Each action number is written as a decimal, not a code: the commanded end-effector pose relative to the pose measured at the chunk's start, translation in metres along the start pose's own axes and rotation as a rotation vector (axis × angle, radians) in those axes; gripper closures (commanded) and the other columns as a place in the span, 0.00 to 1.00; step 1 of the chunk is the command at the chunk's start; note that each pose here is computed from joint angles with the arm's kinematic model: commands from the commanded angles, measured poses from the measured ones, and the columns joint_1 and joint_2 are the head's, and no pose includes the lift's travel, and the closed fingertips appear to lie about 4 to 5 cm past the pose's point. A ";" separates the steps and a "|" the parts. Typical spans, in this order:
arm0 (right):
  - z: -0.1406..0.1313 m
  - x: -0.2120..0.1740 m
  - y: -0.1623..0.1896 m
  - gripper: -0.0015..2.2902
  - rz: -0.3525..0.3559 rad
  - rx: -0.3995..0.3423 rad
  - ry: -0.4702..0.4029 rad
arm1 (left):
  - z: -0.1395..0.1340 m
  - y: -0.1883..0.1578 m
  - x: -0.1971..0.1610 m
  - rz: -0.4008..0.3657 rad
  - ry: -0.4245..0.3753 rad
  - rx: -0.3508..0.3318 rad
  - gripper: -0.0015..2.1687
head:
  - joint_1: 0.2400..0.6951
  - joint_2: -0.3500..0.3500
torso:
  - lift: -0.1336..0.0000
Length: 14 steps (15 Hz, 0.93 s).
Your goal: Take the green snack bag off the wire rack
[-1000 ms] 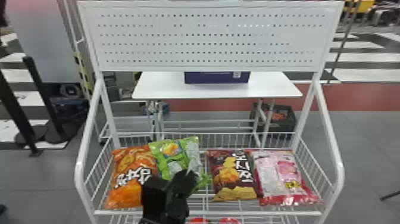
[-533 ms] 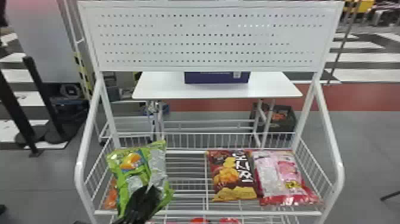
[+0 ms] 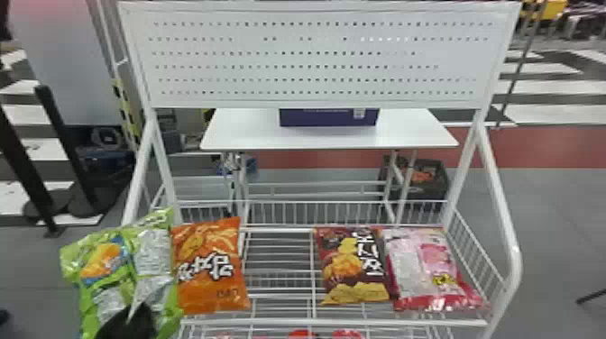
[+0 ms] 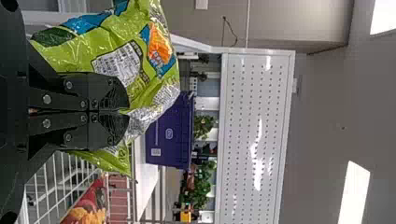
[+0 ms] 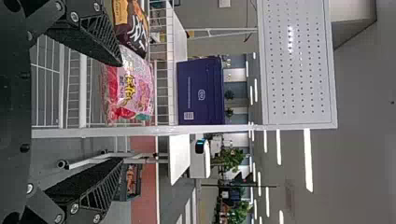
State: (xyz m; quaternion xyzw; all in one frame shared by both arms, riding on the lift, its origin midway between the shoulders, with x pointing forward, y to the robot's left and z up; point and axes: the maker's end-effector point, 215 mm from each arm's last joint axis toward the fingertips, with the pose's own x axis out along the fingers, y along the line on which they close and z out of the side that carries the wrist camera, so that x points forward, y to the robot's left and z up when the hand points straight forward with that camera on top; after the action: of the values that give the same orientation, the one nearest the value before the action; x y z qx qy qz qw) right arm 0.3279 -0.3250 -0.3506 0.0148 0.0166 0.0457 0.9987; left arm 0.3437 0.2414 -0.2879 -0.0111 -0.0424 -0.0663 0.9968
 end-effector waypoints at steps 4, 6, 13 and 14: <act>-0.006 -0.001 -0.002 0.08 -0.001 0.000 0.012 | -0.010 0.051 -0.023 0.093 -0.011 0.014 0.82 | 0.57 0.50 | 1.00; -0.006 0.000 -0.002 0.08 -0.002 0.000 0.012 | -0.011 0.061 -0.026 0.112 -0.008 0.021 0.82 | 0.57 0.50 | 1.00; -0.005 0.000 -0.001 0.08 0.000 0.001 0.009 | -0.005 0.062 -0.027 0.104 -0.017 0.020 0.82 | 0.57 0.50 | 1.00; -0.005 0.000 -0.001 0.08 0.000 0.001 0.009 | -0.005 0.062 -0.027 0.102 -0.017 0.020 0.82 | 0.57 0.50 | 1.00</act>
State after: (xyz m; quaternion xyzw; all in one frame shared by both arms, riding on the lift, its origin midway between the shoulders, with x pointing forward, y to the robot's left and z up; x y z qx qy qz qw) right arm 0.3278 -0.3257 -0.3555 0.0151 0.0214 0.0456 0.9986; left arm 0.3257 0.3062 -0.2962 -0.0039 -0.0514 -0.0145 0.9986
